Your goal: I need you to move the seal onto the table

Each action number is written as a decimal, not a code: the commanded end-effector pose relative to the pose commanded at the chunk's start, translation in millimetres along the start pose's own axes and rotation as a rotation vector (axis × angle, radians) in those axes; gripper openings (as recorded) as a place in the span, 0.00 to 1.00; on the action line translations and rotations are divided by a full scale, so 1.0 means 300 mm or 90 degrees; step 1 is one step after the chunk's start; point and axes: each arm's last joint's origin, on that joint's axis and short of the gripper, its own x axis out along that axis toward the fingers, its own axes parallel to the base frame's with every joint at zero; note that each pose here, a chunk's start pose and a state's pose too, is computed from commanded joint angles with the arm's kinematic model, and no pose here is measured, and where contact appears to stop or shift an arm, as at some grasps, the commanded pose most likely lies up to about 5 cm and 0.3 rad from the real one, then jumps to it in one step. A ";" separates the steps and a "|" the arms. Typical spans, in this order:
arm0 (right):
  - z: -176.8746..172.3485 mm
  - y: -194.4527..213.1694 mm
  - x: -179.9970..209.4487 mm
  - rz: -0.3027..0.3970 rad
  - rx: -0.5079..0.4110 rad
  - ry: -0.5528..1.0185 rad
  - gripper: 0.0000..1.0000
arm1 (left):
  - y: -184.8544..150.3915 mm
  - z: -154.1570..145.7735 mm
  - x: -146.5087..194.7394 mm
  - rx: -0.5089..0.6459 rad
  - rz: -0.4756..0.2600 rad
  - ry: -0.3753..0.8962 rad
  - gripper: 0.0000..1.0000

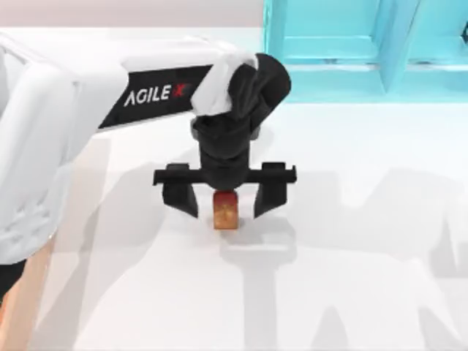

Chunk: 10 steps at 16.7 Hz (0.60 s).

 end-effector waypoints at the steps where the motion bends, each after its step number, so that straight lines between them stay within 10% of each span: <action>1: 0.000 0.000 0.000 0.000 0.000 0.000 1.00 | 0.000 0.000 0.000 0.000 0.000 0.000 1.00; 10: 0.000 0.000 0.000 0.000 0.000 0.000 1.00 | -0.008 0.007 -0.027 -0.001 0.002 0.000 1.00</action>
